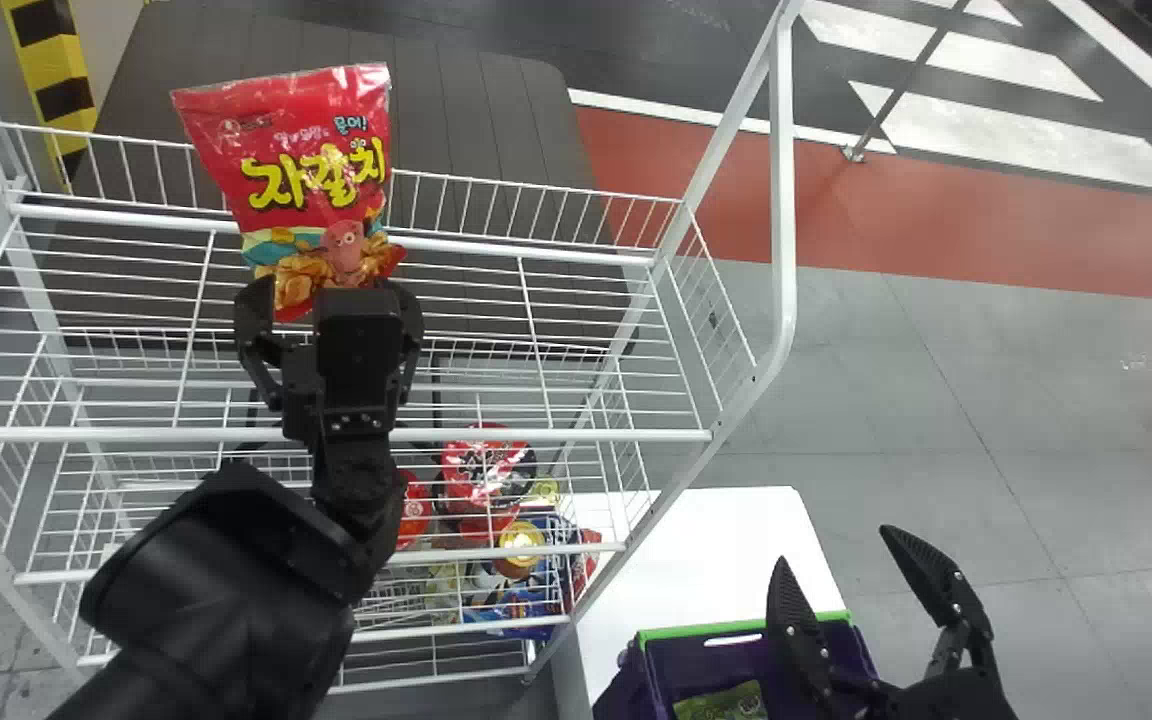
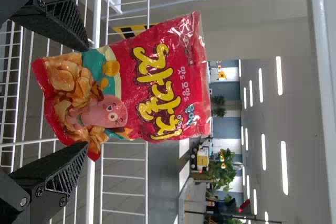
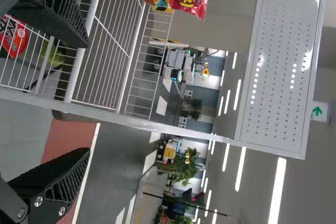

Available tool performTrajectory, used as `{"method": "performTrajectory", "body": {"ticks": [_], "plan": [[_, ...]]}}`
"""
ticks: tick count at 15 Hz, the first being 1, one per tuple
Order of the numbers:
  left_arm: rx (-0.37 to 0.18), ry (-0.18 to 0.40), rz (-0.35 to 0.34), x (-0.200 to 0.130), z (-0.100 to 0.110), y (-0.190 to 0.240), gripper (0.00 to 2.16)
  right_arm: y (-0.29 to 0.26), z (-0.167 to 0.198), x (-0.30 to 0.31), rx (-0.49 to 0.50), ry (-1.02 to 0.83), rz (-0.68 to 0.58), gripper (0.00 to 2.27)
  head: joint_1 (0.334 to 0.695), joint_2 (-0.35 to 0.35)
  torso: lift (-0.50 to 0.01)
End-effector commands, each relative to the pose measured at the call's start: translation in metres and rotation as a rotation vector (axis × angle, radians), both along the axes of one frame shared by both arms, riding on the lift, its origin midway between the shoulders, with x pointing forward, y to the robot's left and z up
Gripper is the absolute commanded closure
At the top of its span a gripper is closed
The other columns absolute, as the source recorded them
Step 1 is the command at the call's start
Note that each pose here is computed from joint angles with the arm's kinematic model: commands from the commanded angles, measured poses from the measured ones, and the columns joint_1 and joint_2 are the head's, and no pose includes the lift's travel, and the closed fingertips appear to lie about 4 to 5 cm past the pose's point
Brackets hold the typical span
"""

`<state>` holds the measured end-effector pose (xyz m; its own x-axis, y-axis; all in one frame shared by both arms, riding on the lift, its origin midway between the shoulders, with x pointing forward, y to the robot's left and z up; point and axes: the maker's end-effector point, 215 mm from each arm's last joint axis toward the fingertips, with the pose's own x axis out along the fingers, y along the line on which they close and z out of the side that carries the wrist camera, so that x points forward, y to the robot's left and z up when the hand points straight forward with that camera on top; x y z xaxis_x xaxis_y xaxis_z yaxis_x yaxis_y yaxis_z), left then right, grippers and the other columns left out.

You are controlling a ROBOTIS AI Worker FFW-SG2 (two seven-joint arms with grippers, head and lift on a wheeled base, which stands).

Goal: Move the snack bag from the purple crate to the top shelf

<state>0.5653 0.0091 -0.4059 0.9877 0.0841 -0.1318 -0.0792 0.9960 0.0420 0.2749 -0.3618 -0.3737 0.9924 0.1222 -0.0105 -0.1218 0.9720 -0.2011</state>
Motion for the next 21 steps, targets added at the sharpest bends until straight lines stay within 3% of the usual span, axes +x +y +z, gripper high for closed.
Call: {"method": "performTrajectory", "body": {"ticks": [1,3,5,10,16,21], "plan": [[-0.057,0.011,0.013,0.017,0.001,0.006,0.21,0.001,0.000,-0.002,0.006,-0.007,-0.008,0.12,0.695,-0.350,0.001],[-0.120,0.008,0.022,0.027,0.007,0.009,0.21,0.001,-0.001,-0.001,0.005,-0.008,-0.009,0.12,0.695,-0.350,0.001],[-0.144,0.015,0.020,0.032,0.006,0.010,0.21,0.000,-0.003,-0.001,0.004,-0.011,-0.011,0.12,0.695,-0.350,0.001],[-0.135,0.015,-0.023,0.029,0.005,-0.007,0.21,0.000,-0.009,0.003,0.003,-0.012,-0.012,0.12,0.695,-0.350,0.001],[-0.105,0.011,-0.029,0.031,-0.007,-0.003,0.22,0.005,-0.014,0.010,0.002,-0.013,-0.003,0.12,0.695,-0.350,0.001],[-0.119,-0.002,-0.025,0.045,-0.009,0.010,0.22,0.007,-0.014,0.009,-0.008,-0.027,0.002,0.12,0.695,-0.350,0.000]]}}
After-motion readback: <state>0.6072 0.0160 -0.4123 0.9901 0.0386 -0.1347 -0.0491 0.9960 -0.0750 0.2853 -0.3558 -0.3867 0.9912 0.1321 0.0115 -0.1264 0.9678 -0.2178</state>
